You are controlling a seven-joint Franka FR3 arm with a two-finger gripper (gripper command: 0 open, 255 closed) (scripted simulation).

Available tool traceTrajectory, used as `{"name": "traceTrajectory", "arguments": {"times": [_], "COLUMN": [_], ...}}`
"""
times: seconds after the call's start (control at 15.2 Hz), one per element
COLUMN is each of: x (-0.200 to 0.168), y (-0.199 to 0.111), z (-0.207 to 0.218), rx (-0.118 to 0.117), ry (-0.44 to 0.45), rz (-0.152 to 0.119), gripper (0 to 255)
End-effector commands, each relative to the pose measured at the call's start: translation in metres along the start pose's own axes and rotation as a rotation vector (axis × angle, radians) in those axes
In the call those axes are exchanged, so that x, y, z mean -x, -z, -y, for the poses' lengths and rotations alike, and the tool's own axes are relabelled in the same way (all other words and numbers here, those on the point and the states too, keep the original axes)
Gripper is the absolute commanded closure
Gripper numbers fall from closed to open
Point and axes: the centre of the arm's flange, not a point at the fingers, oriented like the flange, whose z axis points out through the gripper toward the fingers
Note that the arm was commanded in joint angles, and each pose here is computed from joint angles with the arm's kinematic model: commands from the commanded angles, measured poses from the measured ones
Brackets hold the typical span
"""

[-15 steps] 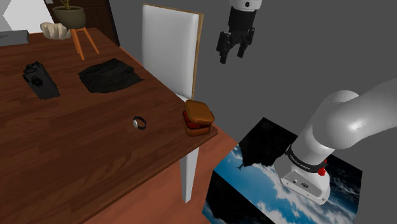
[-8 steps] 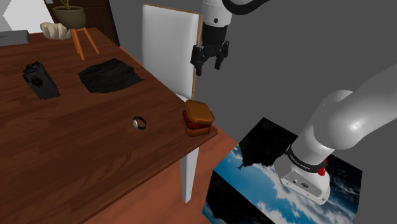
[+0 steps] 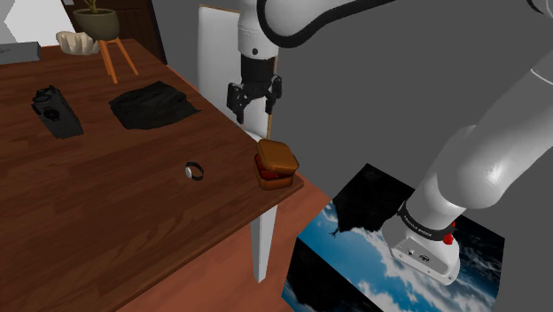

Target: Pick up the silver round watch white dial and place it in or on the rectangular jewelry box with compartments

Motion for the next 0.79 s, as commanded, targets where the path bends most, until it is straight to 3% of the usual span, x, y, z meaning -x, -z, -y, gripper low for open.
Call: {"name": "traceTrajectory", "arguments": {"times": [0.0,0.73], "x": [-0.01,-0.062], "y": [-0.014,-0.079], "z": [0.017,0.131], "rx": [-0.01,-0.06], "ry": [0.001,0.013], "rz": [0.005,0.031], "gripper": [0,0]}}
